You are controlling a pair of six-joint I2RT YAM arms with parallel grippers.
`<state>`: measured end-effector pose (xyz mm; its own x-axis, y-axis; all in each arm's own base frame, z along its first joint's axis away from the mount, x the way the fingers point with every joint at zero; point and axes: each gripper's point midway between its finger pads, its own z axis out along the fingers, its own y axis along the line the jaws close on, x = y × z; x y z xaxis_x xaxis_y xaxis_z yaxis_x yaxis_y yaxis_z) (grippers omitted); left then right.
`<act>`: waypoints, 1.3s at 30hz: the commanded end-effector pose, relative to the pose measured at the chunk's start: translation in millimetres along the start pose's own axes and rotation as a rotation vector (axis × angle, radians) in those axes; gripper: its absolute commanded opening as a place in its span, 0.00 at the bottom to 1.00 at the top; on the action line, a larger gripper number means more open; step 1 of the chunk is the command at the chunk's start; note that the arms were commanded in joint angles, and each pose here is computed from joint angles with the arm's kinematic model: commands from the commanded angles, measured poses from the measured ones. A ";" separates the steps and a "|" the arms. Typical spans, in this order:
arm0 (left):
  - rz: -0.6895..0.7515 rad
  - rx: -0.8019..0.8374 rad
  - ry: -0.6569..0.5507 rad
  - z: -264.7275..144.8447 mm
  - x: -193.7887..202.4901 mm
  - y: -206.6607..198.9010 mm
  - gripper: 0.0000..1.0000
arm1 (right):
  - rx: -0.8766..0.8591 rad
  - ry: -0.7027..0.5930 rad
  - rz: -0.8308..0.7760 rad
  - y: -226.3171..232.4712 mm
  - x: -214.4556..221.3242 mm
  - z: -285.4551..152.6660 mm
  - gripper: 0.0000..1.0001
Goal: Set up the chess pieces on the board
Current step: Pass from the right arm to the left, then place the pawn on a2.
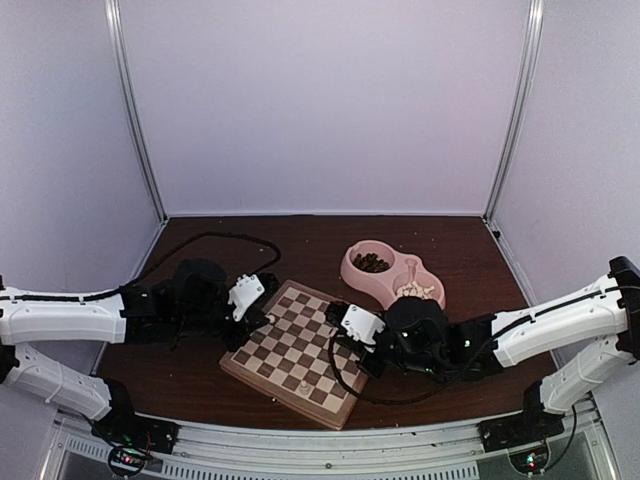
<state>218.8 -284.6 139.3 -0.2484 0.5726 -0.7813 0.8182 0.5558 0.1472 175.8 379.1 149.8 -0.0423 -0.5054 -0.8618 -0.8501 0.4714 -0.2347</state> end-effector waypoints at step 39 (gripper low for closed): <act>-0.060 -0.077 0.582 22.0 81.4 17.8 0.00 | 0.136 -0.030 0.021 -22.7 -5.9 -2.5 0.00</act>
<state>222.0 -236.1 58.8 -0.5519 0.7712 -0.3172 0.7582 0.6224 0.1941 192.6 370.2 160.3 -0.0402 -0.4824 -0.8750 -0.7812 0.5612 -0.2735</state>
